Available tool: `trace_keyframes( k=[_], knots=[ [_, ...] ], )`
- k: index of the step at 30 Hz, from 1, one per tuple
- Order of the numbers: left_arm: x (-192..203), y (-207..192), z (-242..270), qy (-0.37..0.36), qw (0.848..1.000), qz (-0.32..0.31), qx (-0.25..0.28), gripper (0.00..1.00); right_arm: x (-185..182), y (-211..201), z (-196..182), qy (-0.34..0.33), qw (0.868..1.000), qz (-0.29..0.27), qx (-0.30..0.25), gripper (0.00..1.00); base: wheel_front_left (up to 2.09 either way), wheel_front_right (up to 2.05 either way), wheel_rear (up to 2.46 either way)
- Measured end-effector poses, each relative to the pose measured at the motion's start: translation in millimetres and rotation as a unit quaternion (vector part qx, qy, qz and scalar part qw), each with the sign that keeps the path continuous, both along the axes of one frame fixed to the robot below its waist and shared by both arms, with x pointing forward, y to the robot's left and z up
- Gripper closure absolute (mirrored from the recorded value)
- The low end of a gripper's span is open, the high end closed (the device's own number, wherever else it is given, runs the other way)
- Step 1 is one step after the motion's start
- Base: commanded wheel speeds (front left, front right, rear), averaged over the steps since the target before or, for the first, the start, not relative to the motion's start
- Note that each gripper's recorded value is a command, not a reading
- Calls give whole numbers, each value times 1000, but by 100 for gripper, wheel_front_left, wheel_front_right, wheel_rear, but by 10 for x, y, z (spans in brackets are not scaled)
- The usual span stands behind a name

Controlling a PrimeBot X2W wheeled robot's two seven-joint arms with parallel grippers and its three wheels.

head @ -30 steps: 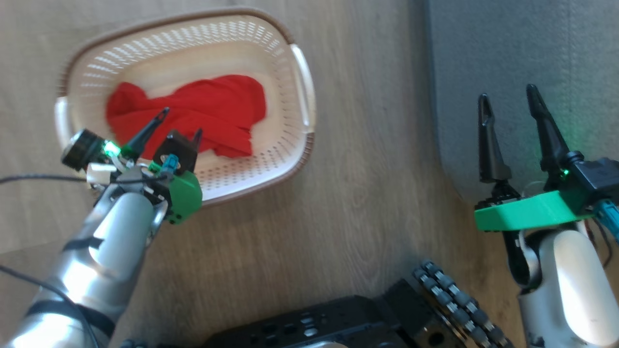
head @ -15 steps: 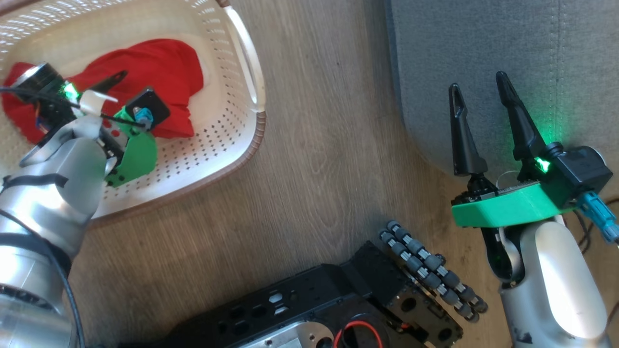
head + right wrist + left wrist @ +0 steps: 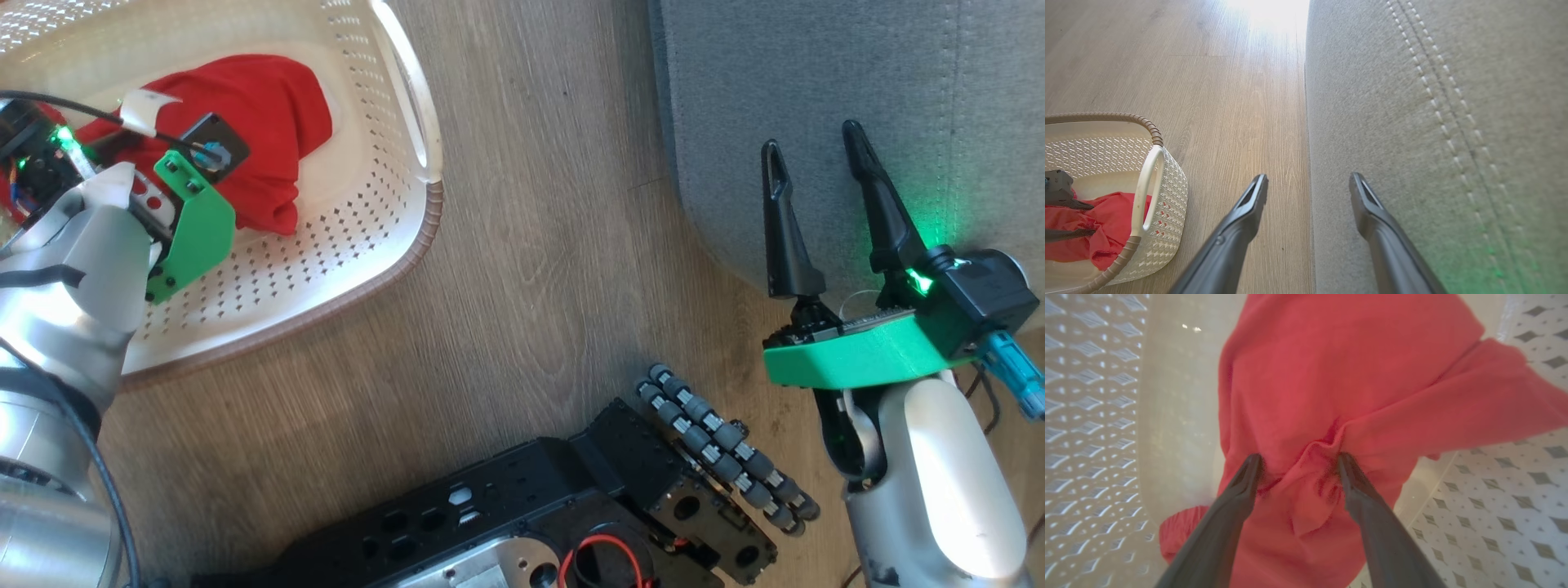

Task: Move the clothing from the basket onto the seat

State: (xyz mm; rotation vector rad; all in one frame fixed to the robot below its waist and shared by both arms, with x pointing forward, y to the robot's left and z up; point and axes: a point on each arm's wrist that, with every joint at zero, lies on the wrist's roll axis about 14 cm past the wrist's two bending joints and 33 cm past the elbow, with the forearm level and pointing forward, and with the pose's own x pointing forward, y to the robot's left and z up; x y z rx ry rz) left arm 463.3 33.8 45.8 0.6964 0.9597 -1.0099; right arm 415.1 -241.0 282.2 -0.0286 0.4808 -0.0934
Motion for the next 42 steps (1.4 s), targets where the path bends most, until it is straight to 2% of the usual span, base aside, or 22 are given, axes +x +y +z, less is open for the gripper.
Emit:
trace_keyframes(
  k=[6,10,11,12,13,14,22,29,33,42],
  knots=[
    [-137,136,-72,47,998,30,35,0,10,14,-22,1,1000,5,-3,0,0,0,0],
    [-191,143,-88,61,997,42,36,2,21,37,-42,2,1000,9,-4,0,0,0,0],
    [-210,140,-90,67,996,45,36,22,22,39,-49,3,1000,11,-6,0,0,0,0],
    [-210,140,-90,67,996,45,36,62,22,39,-49,3,1000,11,-6,0,0,0,0],
    [-223,142,-90,69,996,46,37,86,24,40,-55,3,1000,11,-8,0,0,0,0],
    [-234,143,-89,71,996,47,38,100,25,43,-59,4,1000,12,-9,0,0,0,0],
    [-258,180,-56,73,996,47,38,100,41,64,-56,2,1000,16,-8,0,0,0,0],
    [-74,124,95,34,998,55,-11,100,133,135,-17,-10,1000,27,-2,0,0,0,0],
    [125,2,378,-17,995,75,-59,100,270,162,128,-35,999,32,1,0,0,0,0],
    [84,-53,1225,-67,980,139,-126,100,349,254,625,-92,995,37,14,0,0,0,0]
  ],
)
